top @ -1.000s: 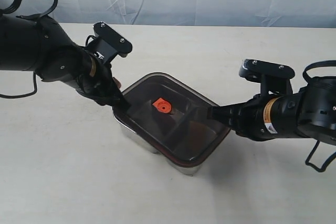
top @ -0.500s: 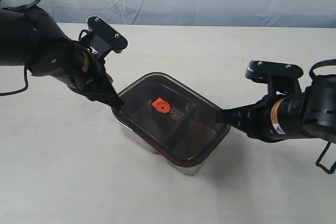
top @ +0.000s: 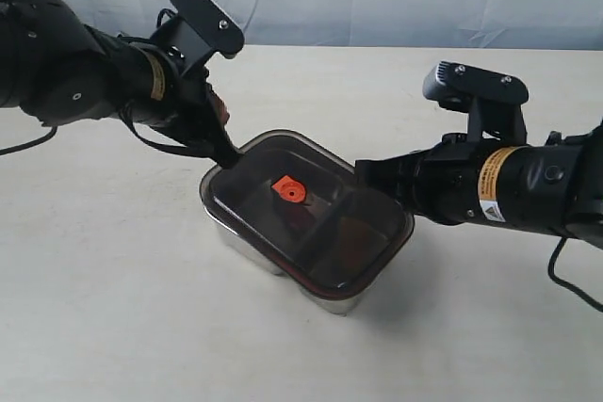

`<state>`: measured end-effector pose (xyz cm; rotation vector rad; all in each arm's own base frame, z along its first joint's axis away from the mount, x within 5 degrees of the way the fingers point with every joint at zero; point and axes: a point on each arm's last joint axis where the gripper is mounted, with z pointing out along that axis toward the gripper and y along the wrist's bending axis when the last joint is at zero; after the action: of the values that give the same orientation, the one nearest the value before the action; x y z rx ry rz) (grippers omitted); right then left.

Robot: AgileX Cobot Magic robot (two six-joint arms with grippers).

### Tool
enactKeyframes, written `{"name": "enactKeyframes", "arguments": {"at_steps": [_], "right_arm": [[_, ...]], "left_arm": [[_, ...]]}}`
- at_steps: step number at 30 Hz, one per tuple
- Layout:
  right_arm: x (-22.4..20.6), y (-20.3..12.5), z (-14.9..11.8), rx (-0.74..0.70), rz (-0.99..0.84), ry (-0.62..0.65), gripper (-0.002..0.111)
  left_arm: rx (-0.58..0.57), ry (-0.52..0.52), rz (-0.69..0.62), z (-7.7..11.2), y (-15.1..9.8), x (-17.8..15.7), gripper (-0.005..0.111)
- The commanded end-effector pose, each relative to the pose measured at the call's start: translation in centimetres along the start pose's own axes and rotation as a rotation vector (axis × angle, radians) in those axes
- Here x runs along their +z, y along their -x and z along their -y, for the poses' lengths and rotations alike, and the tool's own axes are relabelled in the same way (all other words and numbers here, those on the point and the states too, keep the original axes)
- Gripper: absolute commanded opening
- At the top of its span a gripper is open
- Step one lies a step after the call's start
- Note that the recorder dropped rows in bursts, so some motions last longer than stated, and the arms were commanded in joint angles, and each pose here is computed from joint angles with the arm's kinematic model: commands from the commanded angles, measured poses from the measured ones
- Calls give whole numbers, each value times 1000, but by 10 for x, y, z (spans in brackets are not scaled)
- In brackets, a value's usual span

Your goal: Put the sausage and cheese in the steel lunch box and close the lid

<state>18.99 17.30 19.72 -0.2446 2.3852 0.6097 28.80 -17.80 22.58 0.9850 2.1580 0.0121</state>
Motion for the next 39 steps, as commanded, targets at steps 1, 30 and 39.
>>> {"name": "enactKeyframes", "arguments": {"at_steps": [1,30,39], "right_arm": [[1,0,-10,-31,10,64,0],[17,4,-28,-68,-16,73,0],[11,3,-34,-83,-8,94,0]], "left_arm": [[25,-12,-30,2,-6,18,22],[-8,-64,-230,15,-29,38,15],[35,-14,-121,4,-10,11,15]]}}
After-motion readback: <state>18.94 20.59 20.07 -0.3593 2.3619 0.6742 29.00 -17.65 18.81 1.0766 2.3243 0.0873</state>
